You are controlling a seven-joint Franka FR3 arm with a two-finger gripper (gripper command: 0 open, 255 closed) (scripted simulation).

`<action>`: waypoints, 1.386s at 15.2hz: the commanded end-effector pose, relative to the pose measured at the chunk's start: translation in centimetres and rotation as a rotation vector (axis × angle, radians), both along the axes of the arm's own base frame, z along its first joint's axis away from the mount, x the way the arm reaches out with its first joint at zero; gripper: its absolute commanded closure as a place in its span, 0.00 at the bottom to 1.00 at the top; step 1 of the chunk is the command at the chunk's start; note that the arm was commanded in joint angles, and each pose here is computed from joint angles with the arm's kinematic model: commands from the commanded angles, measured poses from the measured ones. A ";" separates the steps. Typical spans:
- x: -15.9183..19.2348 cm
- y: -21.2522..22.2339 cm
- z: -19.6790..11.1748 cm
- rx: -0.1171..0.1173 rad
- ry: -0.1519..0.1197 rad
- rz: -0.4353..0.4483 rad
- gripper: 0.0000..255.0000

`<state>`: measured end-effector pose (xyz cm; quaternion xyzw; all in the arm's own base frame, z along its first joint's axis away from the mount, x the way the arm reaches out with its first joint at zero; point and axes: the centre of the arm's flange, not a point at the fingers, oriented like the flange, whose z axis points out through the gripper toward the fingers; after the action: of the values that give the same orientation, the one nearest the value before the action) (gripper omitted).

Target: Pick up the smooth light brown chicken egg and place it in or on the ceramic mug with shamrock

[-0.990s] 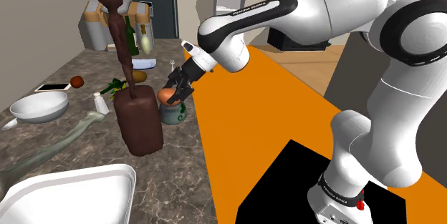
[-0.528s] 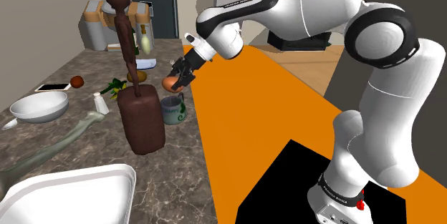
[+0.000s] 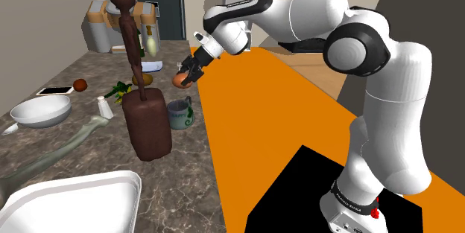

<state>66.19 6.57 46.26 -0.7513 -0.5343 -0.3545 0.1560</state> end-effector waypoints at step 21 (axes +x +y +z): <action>0.1 -0.1 -7.0 0.000 0.000 0.001 0.00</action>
<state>66.30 6.47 39.22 -0.7511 -0.5346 -0.3546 0.1562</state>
